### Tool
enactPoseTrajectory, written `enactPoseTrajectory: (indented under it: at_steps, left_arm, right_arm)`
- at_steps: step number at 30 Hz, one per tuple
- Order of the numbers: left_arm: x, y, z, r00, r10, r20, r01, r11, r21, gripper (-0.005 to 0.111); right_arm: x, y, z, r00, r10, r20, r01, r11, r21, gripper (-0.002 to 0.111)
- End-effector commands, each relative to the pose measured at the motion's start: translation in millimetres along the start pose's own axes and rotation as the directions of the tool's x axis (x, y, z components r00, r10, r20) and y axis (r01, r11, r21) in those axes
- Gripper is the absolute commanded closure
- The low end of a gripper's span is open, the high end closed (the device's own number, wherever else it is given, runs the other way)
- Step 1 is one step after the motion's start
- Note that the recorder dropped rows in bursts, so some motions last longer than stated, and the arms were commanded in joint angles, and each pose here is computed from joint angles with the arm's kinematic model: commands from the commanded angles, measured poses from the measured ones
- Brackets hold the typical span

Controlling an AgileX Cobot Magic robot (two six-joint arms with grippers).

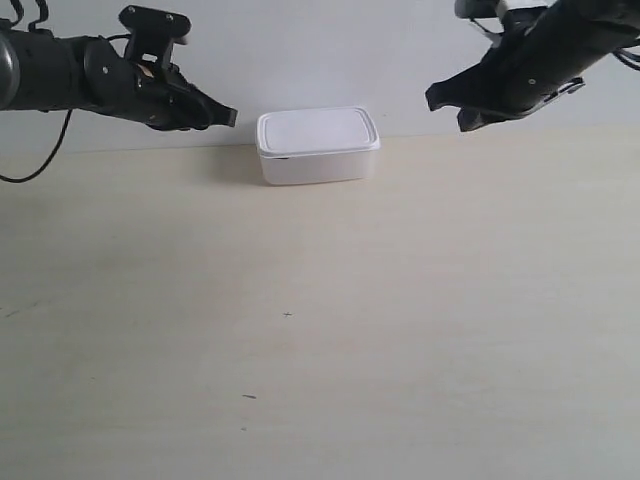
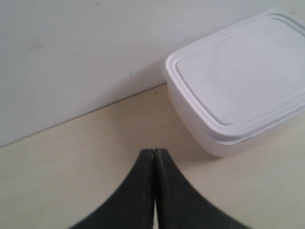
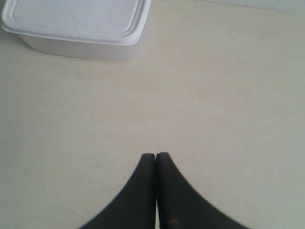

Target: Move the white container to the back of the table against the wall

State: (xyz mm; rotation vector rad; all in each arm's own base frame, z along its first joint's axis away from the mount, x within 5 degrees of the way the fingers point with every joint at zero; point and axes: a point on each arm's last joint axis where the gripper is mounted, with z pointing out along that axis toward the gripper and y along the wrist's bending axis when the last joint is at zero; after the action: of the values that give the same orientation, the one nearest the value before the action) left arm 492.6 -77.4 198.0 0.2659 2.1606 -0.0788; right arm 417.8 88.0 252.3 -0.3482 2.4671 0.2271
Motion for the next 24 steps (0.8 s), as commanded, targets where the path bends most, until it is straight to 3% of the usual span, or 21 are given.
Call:
enactPoseTrajectory:
  at_steps: [1, 4, 8, 14, 19, 24]
  left_arm:
    - [-15, -1.3, -35, 0.997, -0.004, 0.073, 0.005, 1.0, -0.01, 0.107]
    - [-26, -1.4, -68, 0.99, -0.006, 0.143, 0.01, 1.0, -0.023, 0.107]
    - [-29, -3.3, -147, 0.955, -0.024, 0.296, 0.04, 0.998, -0.049, 0.107]
    - [7, -5.6, -276, 0.853, -0.051, 0.52, 0.099, 0.993, -0.066, 0.107]
    - [37, -9.8, -346, 0.776, -0.044, 0.63, 0.103, 0.993, -0.059, 0.107]
    - [78, -17.0, -393, 0.76, -0.092, 0.643, 0.119, 0.993, 0.002, 0.107]
  right_arm:
    - [11, 5, -51, 0.991, 0.003, 0.132, -0.006, 1.0, 0.021, 0.108]
    - [15, 9, -79, 0.981, 0.002, 0.193, -0.007, 1.0, 0.026, 0.108]
    - [28, 21, -136, 0.949, 0.043, 0.313, -0.041, 0.999, -0.014, 0.108]
    - [77, 36, -220, 0.884, 0.026, 0.466, -0.022, 1.0, -0.014, 0.108]
    - [121, 44, -253, 0.839, 0.032, 0.543, -0.02, 0.999, -0.028, 0.108]
    - [165, 51, -280, 0.777, 0.048, 0.628, -0.025, 0.999, -0.045, 0.108]
